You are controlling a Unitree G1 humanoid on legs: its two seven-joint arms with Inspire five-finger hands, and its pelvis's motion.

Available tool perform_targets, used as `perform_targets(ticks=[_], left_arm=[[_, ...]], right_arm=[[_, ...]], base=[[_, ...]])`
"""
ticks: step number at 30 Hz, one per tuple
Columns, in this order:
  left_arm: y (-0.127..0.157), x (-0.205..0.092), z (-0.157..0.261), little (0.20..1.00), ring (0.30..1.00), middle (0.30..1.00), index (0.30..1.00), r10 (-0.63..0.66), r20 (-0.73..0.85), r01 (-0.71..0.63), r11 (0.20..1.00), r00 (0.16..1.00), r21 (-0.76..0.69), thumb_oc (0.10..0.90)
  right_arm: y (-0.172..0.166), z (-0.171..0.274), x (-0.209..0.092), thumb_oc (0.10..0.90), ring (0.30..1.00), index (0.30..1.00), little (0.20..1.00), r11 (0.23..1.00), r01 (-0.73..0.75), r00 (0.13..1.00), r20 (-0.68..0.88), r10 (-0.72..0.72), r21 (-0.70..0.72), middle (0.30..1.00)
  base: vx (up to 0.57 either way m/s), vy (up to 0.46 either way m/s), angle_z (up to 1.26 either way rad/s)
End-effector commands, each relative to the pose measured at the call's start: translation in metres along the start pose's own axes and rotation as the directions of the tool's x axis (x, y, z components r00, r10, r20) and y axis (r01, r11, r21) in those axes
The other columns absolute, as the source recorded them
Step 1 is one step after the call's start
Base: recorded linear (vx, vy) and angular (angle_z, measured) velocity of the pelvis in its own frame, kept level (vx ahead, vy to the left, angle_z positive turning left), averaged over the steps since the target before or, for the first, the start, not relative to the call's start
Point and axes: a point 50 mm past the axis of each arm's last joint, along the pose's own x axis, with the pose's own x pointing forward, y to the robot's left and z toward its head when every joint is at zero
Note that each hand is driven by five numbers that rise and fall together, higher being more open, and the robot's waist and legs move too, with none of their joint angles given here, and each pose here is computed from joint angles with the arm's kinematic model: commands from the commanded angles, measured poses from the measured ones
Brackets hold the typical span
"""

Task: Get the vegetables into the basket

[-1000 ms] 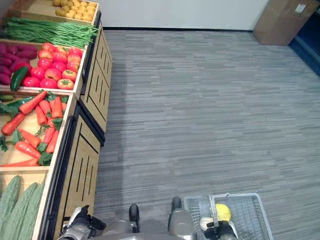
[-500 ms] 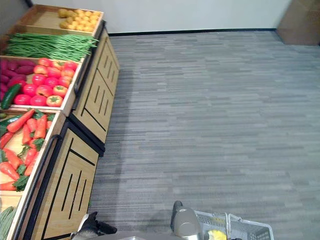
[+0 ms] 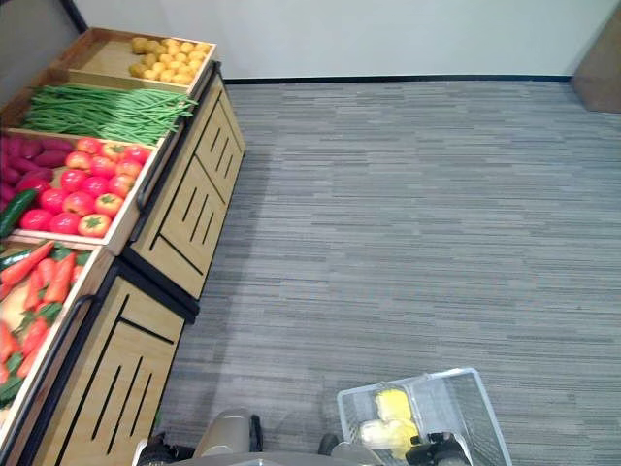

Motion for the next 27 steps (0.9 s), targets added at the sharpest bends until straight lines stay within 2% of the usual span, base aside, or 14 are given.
perform_targets(ticks=[1,11,13,16,27], left_arm=[[0.008,0.002,0.002,1.000,1.000,1.000,1.000,0.038,0.019,-0.039,0.996,0.999,0.076,0.900],[0.018,0.003,-0.013,1.000,1.000,1.000,1.000,0.058,-0.021,-0.056,0.995,0.998,0.084,0.900],[0.027,0.006,-0.009,1.000,1.000,1.000,1.000,0.084,-0.011,-0.083,0.994,0.996,0.065,0.900],[0.026,0.006,0.002,1.000,1.000,1.000,1.000,0.082,0.025,-0.083,0.995,0.996,0.062,0.900],[0.012,0.004,0.025,1.000,1.000,1.000,1.000,0.028,0.102,-0.039,0.993,0.994,0.113,0.900]], right_arm=[[-0.025,-0.044,-0.003,0.400,0.300,0.300,0.300,0.997,0.071,0.988,-0.133,-0.073,-0.024,0.300],[-0.019,-0.045,-0.003,0.400,0.300,0.300,0.300,0.999,0.051,0.989,-0.136,-0.053,-0.019,0.300],[-0.013,-0.025,-0.001,0.400,0.300,0.300,0.300,0.998,0.032,0.996,-0.083,-0.035,-0.047,0.300],[-0.013,-0.012,0.001,0.400,0.300,0.300,0.300,0.999,0.034,0.998,-0.044,-0.035,-0.032,0.300],[-0.003,-0.003,0.000,0.400,0.300,0.300,0.300,1.000,0.019,1.000,-0.021,-0.019,-0.011,0.300]], base=[[0.43,0.104,-0.44],[0.39,0.114,-0.48],[0.40,0.237,-0.29],[0.28,0.180,-0.41],[0.19,0.107,0.21]])
